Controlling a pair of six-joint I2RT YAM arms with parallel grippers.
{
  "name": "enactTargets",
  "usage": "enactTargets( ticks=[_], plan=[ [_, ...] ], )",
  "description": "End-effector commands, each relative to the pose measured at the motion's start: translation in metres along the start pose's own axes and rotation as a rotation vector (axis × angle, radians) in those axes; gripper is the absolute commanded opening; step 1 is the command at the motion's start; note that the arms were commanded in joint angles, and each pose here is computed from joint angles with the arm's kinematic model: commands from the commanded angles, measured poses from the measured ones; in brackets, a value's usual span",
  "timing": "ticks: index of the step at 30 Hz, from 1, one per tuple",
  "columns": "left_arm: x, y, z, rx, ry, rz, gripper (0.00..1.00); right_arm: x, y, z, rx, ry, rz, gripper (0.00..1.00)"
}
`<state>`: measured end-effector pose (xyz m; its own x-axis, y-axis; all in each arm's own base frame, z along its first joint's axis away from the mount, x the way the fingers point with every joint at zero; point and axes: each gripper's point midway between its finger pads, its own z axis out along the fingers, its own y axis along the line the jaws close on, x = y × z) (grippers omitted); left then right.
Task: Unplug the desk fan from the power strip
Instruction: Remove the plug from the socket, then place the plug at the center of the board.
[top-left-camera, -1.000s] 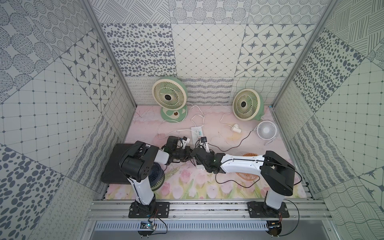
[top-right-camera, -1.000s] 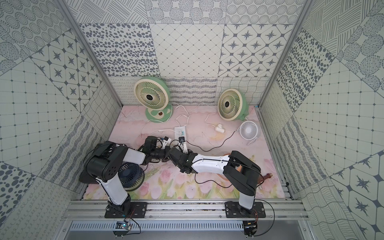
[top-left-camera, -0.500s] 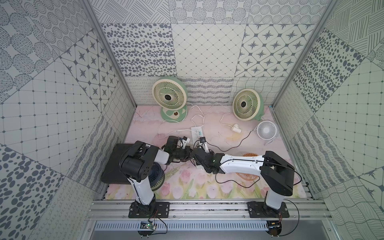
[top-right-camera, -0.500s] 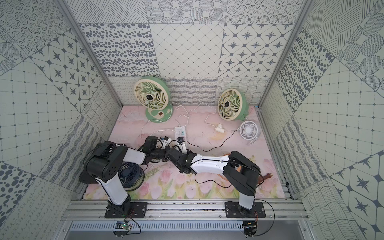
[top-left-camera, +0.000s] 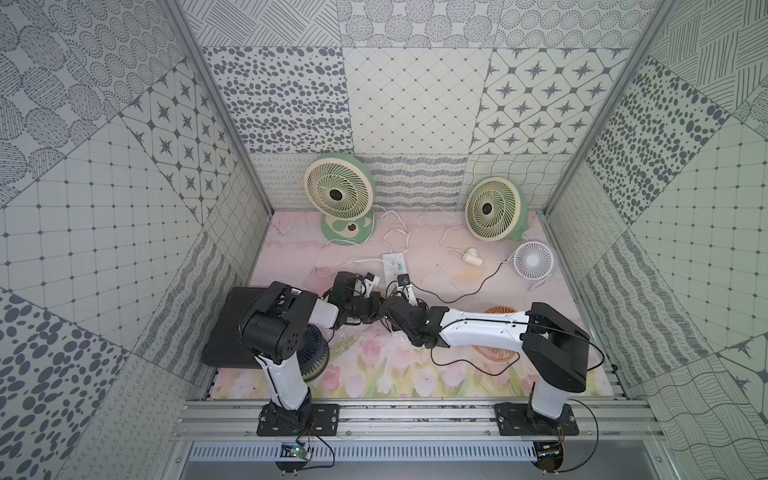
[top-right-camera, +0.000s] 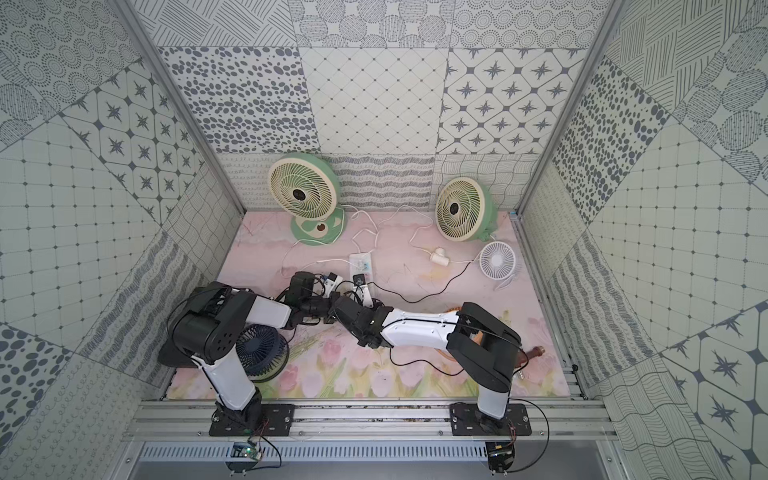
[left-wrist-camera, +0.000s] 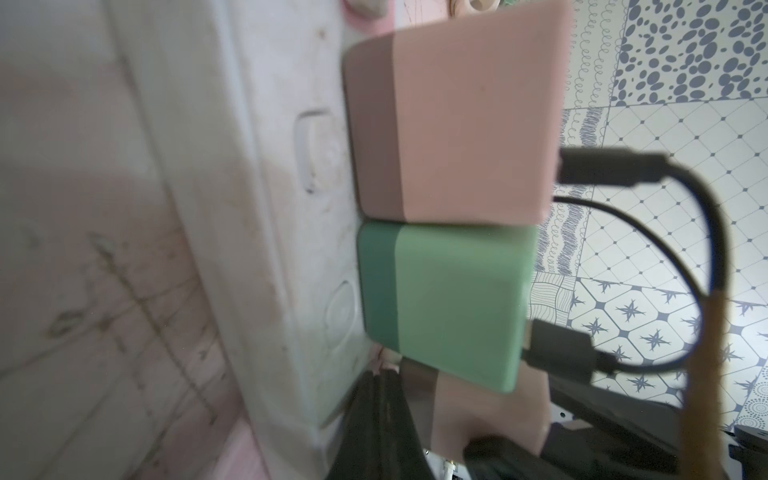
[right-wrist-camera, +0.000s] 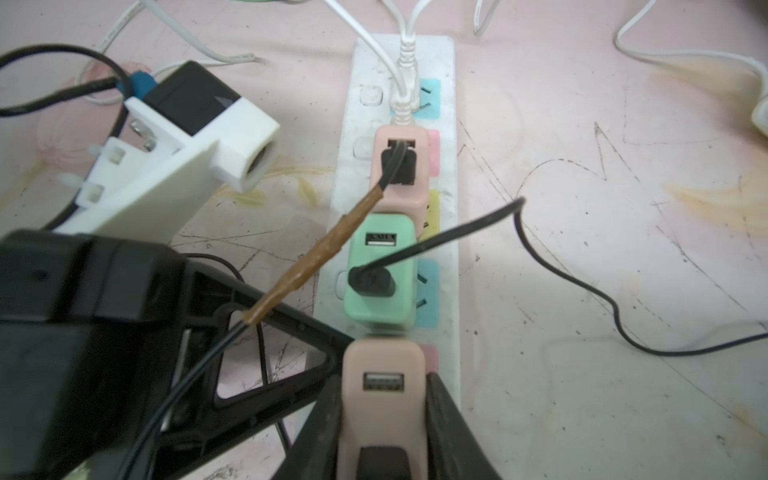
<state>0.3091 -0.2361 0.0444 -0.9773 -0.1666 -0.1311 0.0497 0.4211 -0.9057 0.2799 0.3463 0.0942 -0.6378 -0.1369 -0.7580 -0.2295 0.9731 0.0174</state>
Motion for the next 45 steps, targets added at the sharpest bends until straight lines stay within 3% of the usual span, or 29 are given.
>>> enactTargets(
  ticks=[1,10,13,24,33,37,43,45],
  plan=[
    [0.008,0.027,0.001,-0.111,0.004,-0.063,0.00,-0.024,0.004,-0.013,-0.027,-0.061,0.028,0.12],
    [0.007,0.026,0.000,-0.109,0.002,-0.063,0.00,-0.046,-0.040,-0.039,-0.080,-0.075,0.118,0.13],
    [0.006,0.024,0.000,-0.107,-0.001,-0.058,0.00,-0.043,-0.050,-0.043,-0.151,-0.004,0.136,0.15],
    [-0.001,0.010,-0.012,-0.123,-0.045,0.005,0.00,0.025,-0.077,-0.042,-0.319,0.337,0.159,0.15],
    [-0.009,0.000,-0.019,-0.134,-0.083,0.047,0.00,0.072,-0.084,-0.026,-0.292,0.485,0.129,0.20],
    [-0.012,-0.003,-0.021,-0.135,-0.089,0.053,0.00,0.072,-0.093,-0.022,-0.267,0.483,0.138,0.28],
    [-0.017,-0.008,-0.024,-0.136,-0.104,0.063,0.00,0.064,-0.103,-0.025,-0.246,0.459,0.143,0.50],
    [-0.019,-0.011,-0.025,-0.135,-0.110,0.068,0.00,0.057,-0.105,-0.029,-0.245,0.438,0.138,0.52]
  ],
)
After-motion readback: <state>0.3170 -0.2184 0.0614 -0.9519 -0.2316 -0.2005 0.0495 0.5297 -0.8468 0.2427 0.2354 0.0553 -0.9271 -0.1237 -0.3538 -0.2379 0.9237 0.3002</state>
